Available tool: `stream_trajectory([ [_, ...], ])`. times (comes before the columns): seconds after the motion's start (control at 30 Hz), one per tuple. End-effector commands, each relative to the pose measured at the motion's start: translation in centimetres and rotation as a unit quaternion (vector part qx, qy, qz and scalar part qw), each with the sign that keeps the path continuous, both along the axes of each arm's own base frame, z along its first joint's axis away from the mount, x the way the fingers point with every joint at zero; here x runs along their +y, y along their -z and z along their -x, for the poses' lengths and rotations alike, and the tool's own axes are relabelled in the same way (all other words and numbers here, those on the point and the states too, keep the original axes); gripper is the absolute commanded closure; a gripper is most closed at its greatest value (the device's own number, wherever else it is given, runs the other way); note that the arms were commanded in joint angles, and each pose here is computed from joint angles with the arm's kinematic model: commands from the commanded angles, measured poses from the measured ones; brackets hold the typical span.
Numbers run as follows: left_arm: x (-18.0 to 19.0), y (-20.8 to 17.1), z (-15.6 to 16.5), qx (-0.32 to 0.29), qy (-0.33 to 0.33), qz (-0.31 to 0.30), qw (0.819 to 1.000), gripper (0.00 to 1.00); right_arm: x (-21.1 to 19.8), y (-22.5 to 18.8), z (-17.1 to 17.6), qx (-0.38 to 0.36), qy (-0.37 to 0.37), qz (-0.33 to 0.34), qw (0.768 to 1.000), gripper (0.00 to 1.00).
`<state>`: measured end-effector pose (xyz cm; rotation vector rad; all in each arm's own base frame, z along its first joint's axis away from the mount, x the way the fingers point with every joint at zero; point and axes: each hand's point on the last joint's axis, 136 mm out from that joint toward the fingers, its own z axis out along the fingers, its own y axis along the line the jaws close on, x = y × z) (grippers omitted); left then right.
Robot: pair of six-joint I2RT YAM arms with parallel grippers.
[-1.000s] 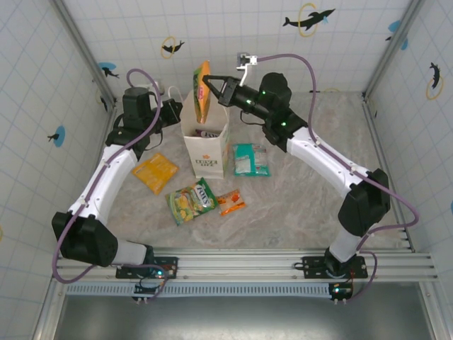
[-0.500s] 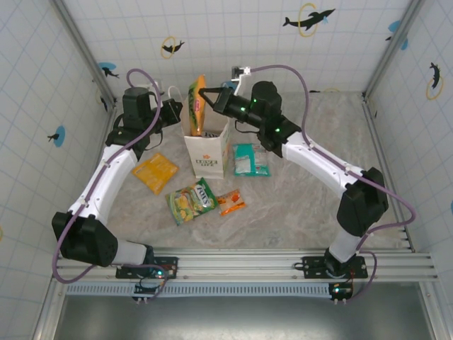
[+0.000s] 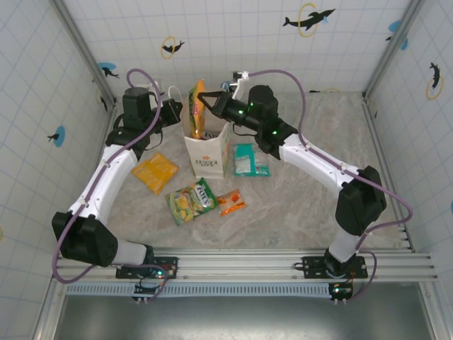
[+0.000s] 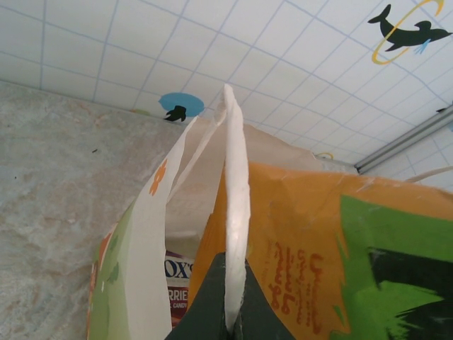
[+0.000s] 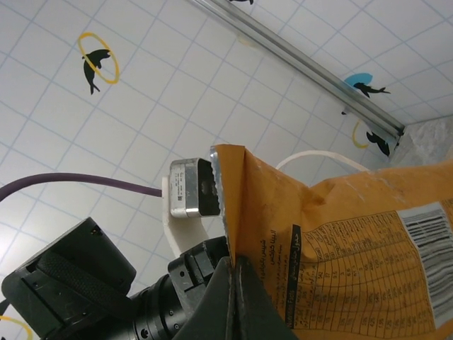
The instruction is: Place the snacks into the paper bag
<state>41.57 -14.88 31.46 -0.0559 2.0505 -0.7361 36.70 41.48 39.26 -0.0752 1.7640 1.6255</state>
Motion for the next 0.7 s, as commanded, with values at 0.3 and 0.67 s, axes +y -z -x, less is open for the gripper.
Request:
stream_trajectory([
  [0.3, 0.2, -1.8, 0.4, -0.028, 0.003, 0.010, 1.000, 1.00, 0.8, -1.4, -0.1, -0.031, 0.003, 0.003, 0.999, 0.67],
  [0.67, 0.2, -1.7, 0.5, -0.026, 0.003, 0.010, 1.000, 1.00, -0.9, -0.8, 1.3, -0.056, 0.014, 0.046, 0.997, 0.65],
])
